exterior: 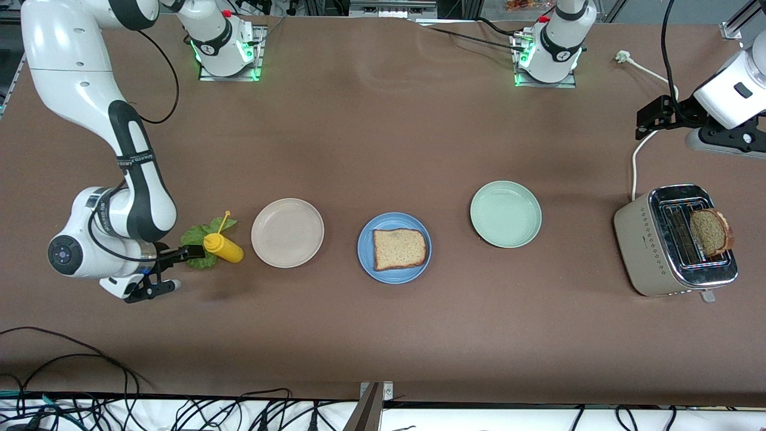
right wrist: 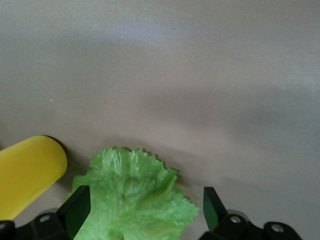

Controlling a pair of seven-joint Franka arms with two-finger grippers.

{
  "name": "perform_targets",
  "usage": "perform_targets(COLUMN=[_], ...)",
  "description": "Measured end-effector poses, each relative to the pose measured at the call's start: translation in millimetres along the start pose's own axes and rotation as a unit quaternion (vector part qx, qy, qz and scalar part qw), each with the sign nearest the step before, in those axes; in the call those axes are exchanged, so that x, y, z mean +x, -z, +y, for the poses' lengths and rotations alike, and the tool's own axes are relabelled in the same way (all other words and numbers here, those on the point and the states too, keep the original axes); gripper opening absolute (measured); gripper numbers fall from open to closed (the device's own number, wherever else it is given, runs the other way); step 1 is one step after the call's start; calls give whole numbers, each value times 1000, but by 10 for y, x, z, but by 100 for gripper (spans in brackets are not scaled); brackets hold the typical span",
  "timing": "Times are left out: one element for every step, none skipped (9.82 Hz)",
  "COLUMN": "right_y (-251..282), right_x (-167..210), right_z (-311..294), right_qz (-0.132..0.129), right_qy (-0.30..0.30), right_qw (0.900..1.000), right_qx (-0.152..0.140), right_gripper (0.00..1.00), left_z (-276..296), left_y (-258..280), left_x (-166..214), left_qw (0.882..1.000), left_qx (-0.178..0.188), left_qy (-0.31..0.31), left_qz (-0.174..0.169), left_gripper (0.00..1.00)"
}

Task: Make sandwich in blue plate with both arms
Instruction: 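Reach the right gripper down and grasp the green lettuce leaf, then lift the lettuce with the right gripper and carry it toward the blue plate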

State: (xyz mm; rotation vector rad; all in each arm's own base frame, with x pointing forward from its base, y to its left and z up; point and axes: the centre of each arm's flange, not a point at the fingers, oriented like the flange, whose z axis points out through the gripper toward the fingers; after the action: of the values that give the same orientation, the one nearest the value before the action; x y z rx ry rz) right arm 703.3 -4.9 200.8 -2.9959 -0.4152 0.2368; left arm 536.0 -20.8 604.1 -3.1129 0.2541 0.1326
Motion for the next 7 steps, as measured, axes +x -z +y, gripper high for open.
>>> perform_targets(right_y=[-44,-71,-97,-123,-161,-205,-227], right_x=[17,26,30,32,32,28,31], right_z=[-23,-38,-48,-57,-64,-69,-74], right_qz=[2,2,1,0,-3,-5,-5], right_qy=[2,3,4,5,6,7,13], right_qw=[1000,1000,1000,1000,1000,1000,1000], right_qx=[1,1,2,3,4,6,6], right_gripper=[100,96,95,85,84,69,53], left_z=[-1,-1,-1,-1,-1,-1,-1], left_y=[0,0,0,0,0,0,0], left_x=[0,1,1,1,1,1,1], left_qw=[1000,1000,1000,1000,1000,1000,1000], left_qx=[0,0,0,0,0,0,0], left_qy=[0,0,0,0,0,0,0], left_qz=[0,0,0,0,0,0,0], left_gripper=[100,100,100,100,100,100,100])
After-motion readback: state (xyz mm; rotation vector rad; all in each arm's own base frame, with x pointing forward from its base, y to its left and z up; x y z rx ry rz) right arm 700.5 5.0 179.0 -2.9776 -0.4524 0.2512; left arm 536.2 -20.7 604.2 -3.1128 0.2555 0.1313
